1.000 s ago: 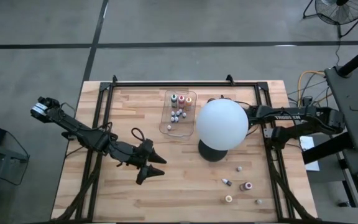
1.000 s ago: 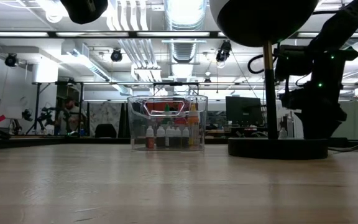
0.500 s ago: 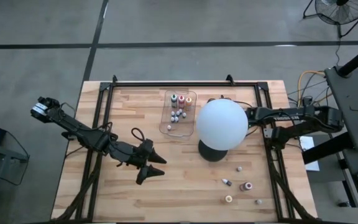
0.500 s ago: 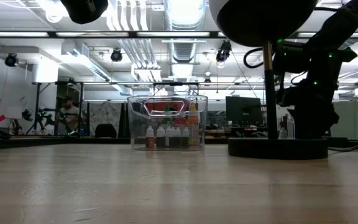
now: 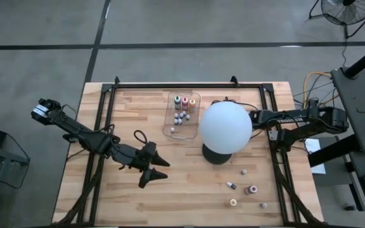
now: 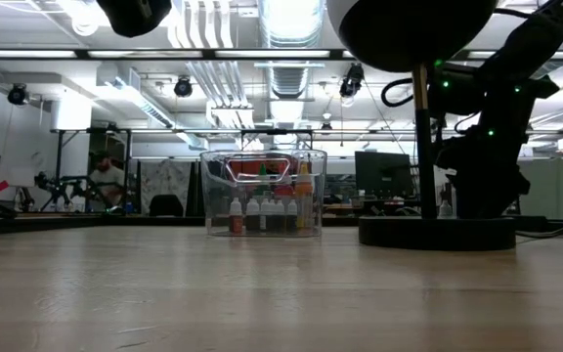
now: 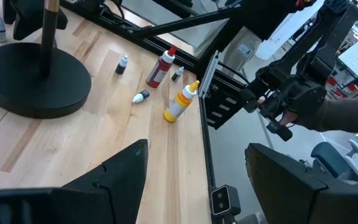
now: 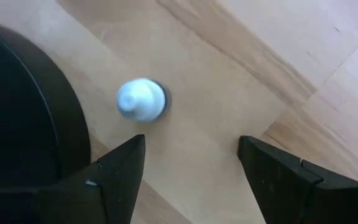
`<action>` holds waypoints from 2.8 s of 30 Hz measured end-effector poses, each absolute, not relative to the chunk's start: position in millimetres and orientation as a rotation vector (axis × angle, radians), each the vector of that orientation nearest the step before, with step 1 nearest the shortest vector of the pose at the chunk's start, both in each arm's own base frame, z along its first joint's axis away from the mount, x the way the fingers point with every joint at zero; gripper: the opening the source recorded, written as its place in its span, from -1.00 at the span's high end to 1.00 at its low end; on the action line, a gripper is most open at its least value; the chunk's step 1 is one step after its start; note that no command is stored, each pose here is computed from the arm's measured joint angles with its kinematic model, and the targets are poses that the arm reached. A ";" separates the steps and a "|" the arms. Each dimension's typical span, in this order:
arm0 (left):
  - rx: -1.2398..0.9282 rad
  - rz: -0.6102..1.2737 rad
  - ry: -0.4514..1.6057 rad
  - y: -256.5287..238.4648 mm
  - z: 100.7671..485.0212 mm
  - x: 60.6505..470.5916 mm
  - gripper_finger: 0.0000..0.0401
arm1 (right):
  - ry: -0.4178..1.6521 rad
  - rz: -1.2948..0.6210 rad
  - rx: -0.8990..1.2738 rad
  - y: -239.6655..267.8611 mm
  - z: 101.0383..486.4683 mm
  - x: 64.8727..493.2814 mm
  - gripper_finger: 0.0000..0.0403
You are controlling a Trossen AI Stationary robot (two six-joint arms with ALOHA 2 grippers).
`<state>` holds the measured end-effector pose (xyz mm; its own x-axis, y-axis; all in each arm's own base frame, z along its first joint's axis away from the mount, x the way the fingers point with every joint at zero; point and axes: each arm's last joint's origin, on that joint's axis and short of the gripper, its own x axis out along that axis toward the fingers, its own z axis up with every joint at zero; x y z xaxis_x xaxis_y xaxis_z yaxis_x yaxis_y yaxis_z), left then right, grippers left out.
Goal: Pick & Place food coloring
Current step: Put the small red food coloring bottle into the transparent bin
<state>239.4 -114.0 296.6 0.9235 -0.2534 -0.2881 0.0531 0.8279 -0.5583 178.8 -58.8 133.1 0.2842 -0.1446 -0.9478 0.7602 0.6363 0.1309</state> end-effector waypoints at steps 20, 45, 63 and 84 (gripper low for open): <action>-0.569 -0.168 0.362 -113.9 296.6 239.4 -0.20 | 1.042 -0.665 0.624 -62.2 134.8 187.0 -0.24; -0.567 -0.165 0.361 -112.9 296.6 239.9 -0.20 | 1.067 -0.679 0.637 -65.6 129.9 200.5 -0.12; -0.553 -0.165 0.359 -112.3 296.6 240.1 -0.20 | 1.106 -0.692 0.659 -64.3 130.2 197.2 -0.12; -0.520 -0.160 0.353 -109.6 296.6 241.4 -0.20 | 1.103 -0.675 0.678 -63.7 131.7 196.7 0.65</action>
